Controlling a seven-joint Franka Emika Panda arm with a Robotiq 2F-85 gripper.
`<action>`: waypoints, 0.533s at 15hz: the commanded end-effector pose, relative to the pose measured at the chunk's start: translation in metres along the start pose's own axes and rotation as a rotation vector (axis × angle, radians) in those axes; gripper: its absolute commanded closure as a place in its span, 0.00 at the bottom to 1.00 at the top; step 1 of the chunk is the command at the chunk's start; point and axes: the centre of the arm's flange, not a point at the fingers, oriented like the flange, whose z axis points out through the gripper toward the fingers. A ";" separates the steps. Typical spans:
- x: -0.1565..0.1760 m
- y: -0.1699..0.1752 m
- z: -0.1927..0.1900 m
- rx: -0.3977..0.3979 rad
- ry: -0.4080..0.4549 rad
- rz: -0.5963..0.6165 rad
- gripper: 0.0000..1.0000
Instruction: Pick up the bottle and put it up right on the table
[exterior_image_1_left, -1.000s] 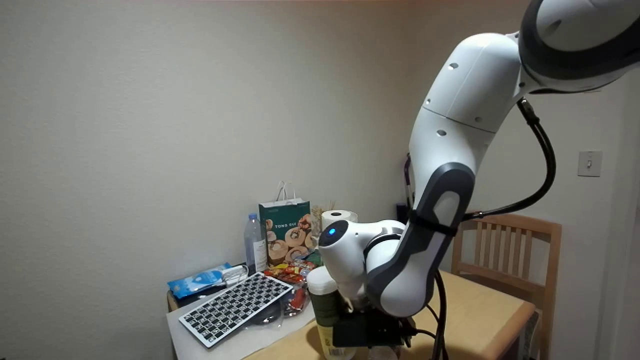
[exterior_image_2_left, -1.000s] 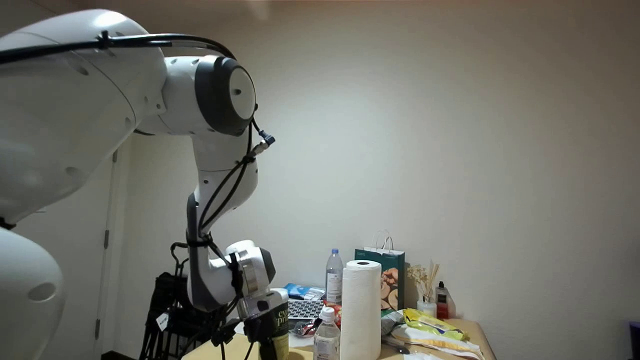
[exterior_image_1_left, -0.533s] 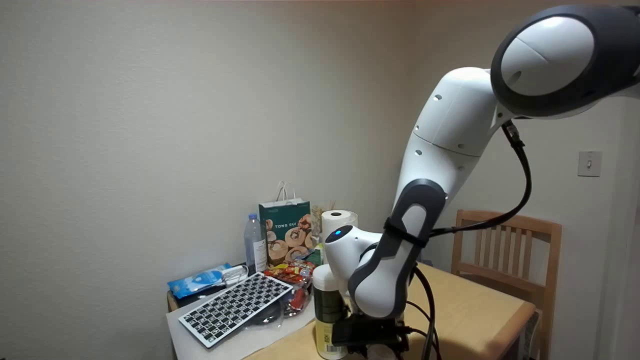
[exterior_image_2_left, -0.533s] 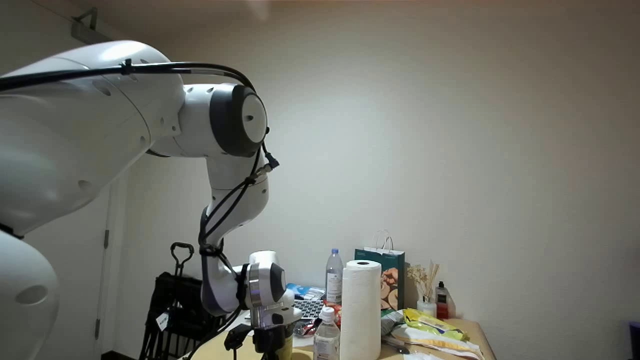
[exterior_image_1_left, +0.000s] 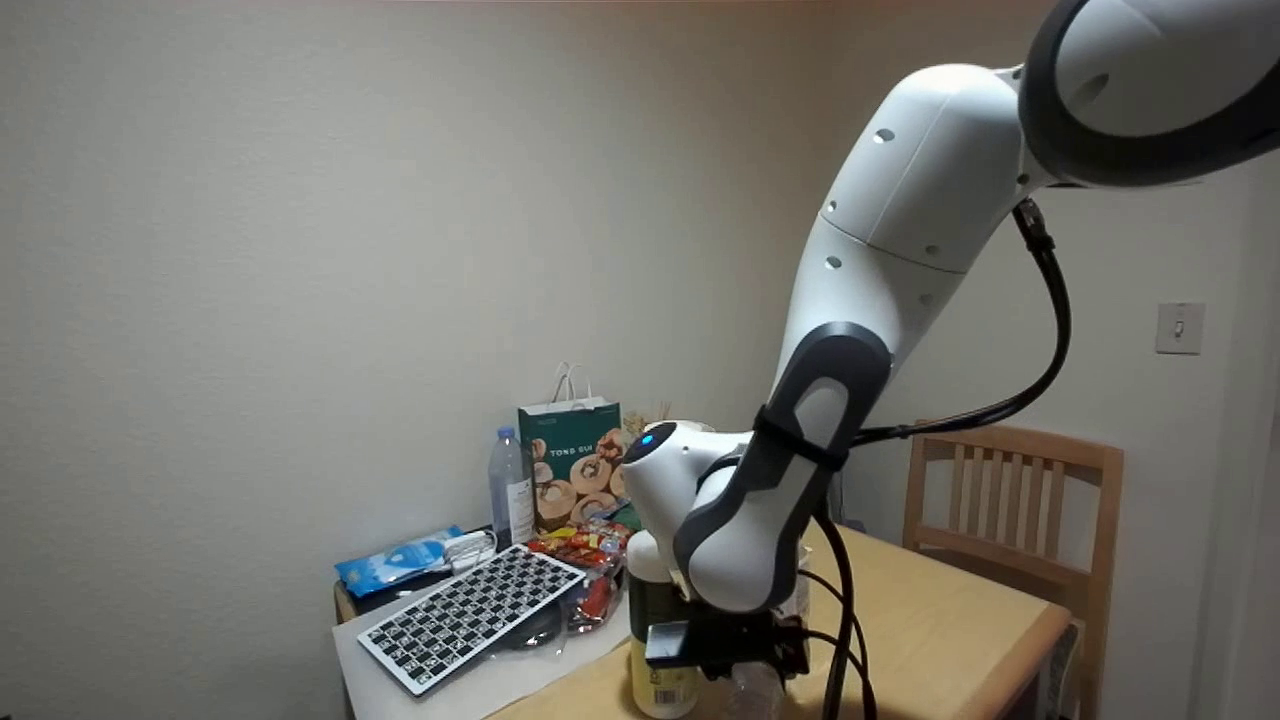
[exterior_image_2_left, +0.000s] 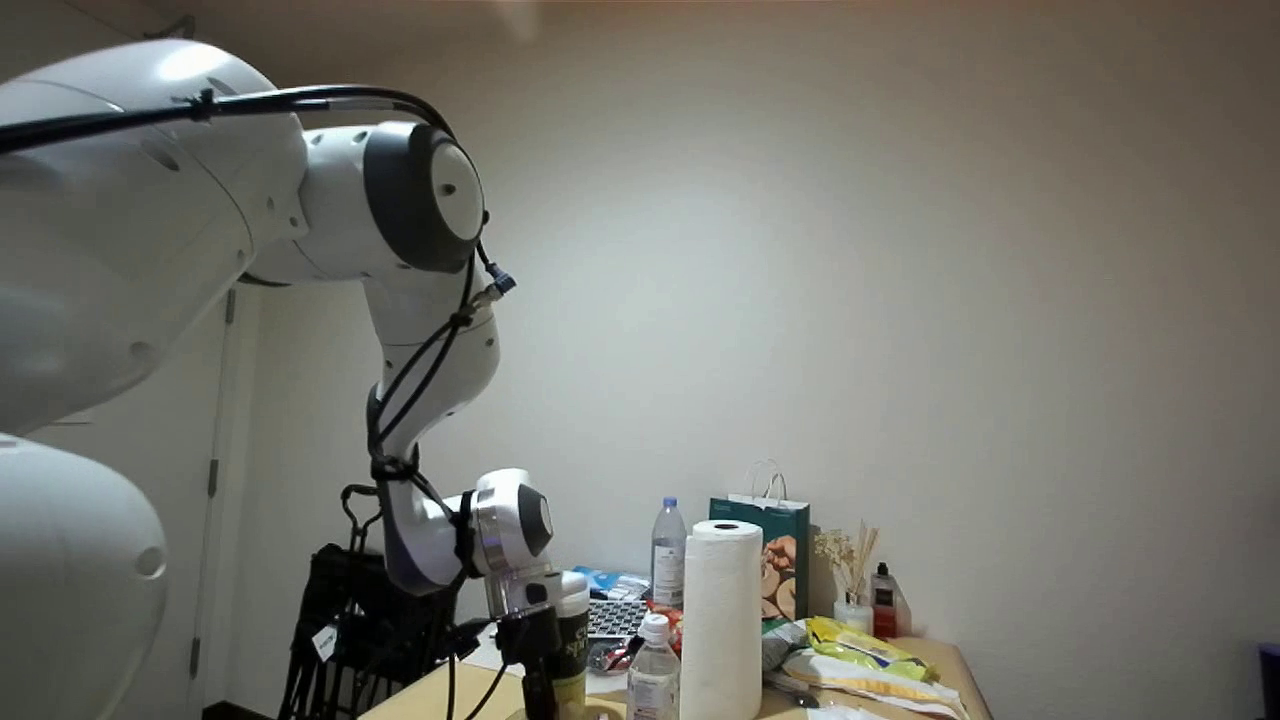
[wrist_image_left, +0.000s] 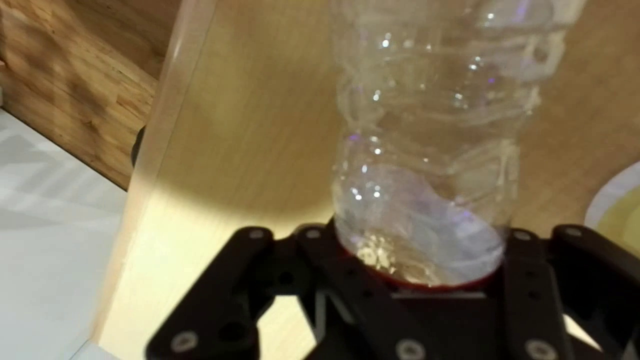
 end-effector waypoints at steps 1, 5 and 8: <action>-0.019 0.039 -0.053 -0.022 0.088 0.035 0.92; -0.038 0.065 -0.103 -0.051 0.239 0.114 0.93; -0.049 0.083 -0.130 -0.088 0.330 0.200 0.93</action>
